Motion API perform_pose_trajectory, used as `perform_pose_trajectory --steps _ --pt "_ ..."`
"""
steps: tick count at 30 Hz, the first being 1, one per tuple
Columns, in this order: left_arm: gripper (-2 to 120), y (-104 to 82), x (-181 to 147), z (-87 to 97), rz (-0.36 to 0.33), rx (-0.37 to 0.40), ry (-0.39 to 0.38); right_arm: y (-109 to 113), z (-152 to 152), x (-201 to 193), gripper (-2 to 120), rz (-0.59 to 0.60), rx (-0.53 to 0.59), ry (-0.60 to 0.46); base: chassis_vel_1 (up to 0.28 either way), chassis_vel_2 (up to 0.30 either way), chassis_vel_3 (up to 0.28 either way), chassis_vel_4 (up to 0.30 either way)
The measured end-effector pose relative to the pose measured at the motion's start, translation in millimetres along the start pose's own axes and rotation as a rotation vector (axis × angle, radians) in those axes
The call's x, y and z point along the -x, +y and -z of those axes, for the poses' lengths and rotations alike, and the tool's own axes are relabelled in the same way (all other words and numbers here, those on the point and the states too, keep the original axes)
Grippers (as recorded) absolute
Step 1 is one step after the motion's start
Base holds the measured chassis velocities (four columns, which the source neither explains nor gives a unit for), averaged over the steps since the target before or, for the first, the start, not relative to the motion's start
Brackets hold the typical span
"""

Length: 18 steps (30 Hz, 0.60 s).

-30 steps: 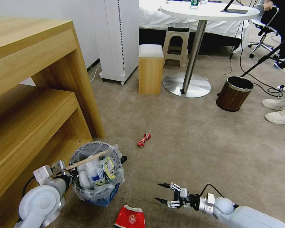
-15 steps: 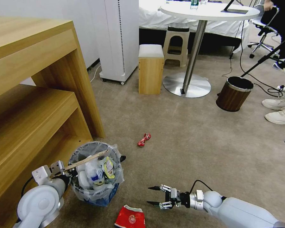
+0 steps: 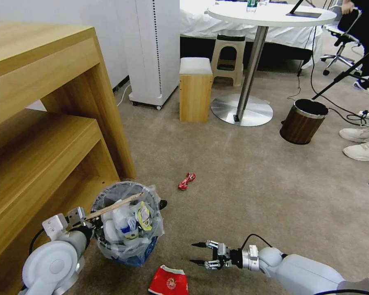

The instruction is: Pick up the trash bin and place the garbage on the floor into it.

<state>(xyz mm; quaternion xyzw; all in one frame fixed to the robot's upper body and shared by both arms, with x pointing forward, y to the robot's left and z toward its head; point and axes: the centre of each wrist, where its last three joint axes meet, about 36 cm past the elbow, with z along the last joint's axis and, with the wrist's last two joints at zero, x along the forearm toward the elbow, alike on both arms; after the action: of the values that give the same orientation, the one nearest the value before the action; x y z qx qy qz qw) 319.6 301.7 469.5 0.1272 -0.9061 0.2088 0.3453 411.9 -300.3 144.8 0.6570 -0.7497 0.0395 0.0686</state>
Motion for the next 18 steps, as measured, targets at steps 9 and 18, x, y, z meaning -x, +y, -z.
perform_pose_trajectory --steps 9,18 --pt "0 -2.0 -4.0 0.5 -0.008 0.003 -0.006 1.2 -11.4 18.4 52 0.074 0.025 0.030 0.000 0.000 0.000 0.000" --pt "0 -5.2 -7.0 -1.4 -0.019 0.001 -0.008 3.0 -23.8 55.4 52 0.109 0.045 0.029 0.000 0.000 0.000 0.000"
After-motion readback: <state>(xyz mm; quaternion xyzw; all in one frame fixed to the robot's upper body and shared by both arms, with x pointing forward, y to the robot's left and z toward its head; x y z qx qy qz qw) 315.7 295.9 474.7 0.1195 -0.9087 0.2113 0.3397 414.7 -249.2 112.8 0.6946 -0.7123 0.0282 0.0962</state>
